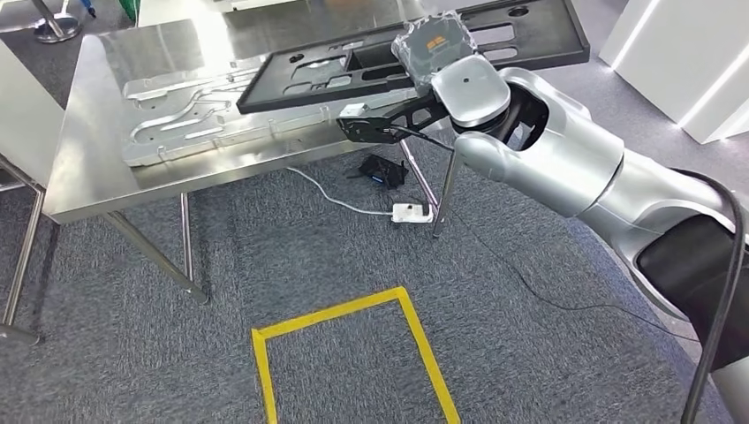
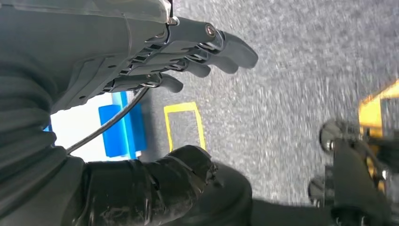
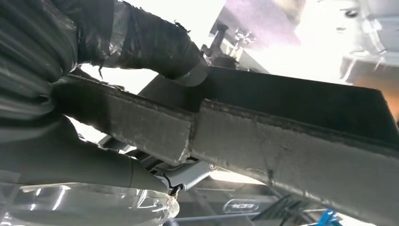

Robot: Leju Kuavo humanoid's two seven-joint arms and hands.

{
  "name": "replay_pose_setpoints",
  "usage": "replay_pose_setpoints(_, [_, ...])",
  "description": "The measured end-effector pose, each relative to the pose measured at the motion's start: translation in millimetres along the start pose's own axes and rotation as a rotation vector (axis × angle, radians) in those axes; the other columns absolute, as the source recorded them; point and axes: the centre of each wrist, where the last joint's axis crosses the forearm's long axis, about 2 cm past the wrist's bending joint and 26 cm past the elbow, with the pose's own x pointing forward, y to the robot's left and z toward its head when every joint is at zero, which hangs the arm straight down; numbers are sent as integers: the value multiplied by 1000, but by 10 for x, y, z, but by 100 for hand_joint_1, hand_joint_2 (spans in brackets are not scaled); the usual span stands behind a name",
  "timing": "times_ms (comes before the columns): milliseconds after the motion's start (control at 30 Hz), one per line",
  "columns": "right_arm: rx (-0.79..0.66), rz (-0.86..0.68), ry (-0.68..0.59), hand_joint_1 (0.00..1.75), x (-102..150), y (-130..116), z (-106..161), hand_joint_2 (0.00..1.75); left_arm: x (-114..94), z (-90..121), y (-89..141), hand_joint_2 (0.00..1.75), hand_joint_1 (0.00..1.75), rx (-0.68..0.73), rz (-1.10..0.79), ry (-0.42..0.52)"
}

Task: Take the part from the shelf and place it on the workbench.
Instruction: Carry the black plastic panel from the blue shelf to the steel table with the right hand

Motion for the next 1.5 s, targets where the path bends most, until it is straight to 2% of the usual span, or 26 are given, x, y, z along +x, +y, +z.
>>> replay_pose_setpoints(833, [-4, -16, -24, 175, 79, 41, -40, 175, -11, 4, -13, 175, 0, -9, -1, 0])
replay_pose_setpoints(1233, [-111, -34, -62, 175, 235, -153, -243, 175, 20, -10, 25, 175, 0, -16, -12, -9])
replay_pose_setpoints(1500, [-91, -29, -67, 175, 300, -193, -319, 175, -1, 14, -40, 175, 0, -23, -16, 7])
